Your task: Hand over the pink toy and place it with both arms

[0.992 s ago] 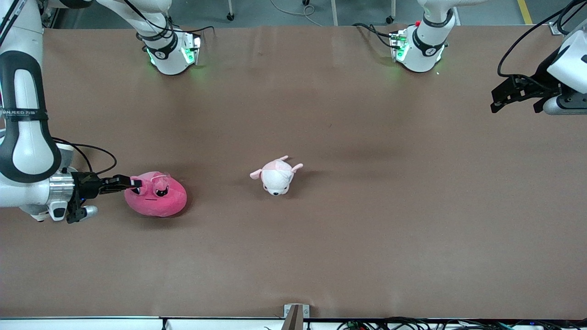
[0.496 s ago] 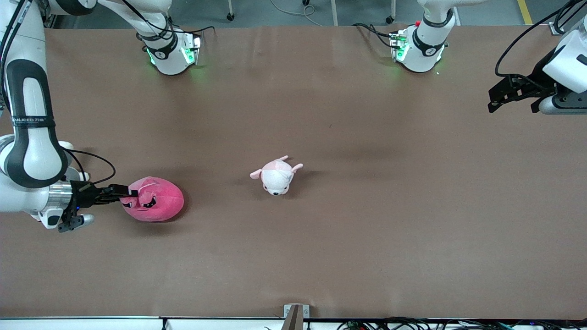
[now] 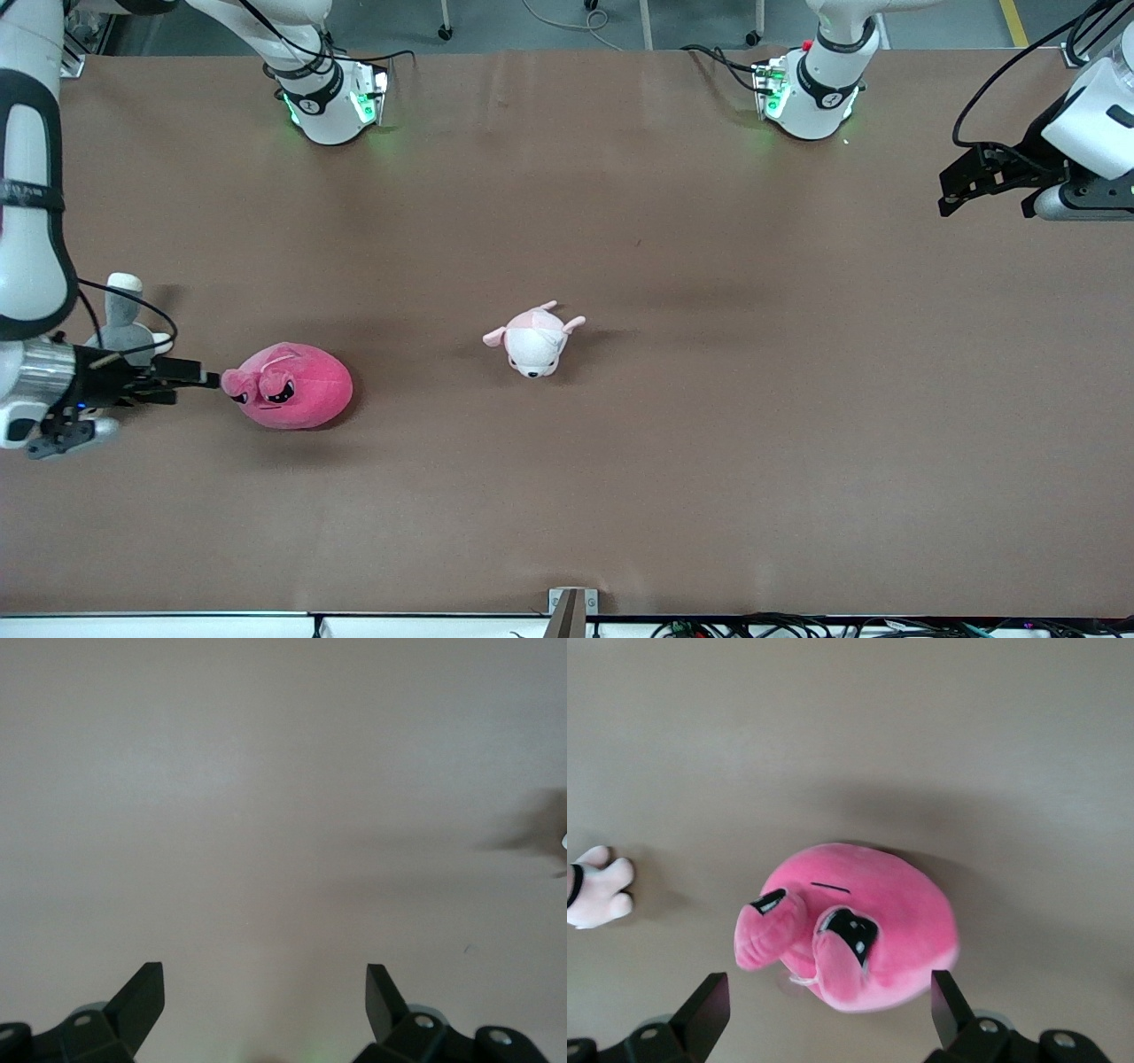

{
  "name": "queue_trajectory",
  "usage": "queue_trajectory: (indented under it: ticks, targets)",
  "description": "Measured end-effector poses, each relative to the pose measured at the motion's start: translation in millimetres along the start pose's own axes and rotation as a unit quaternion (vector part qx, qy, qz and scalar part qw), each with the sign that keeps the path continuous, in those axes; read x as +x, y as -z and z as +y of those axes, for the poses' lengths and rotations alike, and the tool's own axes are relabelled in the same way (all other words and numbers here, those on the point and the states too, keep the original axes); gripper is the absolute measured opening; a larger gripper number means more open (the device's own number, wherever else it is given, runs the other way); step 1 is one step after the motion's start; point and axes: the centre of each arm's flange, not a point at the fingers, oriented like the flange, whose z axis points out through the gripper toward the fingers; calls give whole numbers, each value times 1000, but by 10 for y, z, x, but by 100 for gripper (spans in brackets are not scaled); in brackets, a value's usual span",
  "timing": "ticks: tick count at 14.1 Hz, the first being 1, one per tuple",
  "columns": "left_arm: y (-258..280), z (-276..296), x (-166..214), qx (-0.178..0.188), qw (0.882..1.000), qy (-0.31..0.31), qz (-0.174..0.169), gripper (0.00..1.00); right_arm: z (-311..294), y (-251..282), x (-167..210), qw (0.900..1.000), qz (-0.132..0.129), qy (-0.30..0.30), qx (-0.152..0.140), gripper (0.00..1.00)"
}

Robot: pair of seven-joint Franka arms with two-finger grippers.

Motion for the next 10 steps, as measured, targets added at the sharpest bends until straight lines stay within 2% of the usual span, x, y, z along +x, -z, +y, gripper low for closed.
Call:
queue_trajectory:
  ticks: [3, 6, 9, 10]
  targets:
    - [12, -3, -7, 0, 1000, 0, 1, 100, -345, 589, -128, 998, 8, -38, -53, 100]
    - [28, -8, -14, 0, 1000, 1, 2, 100, -778, 1100, -256, 990, 34, -85, -108, 100]
    - [43, -14, -22, 0, 1000, 1, 3, 100, -968, 1538, -434, 982, 61, -86, -156, 100]
    - [49, -15, -28, 0, 1000, 2, 3, 100, -972, 1637, -482, 980, 67, -86, -164, 100]
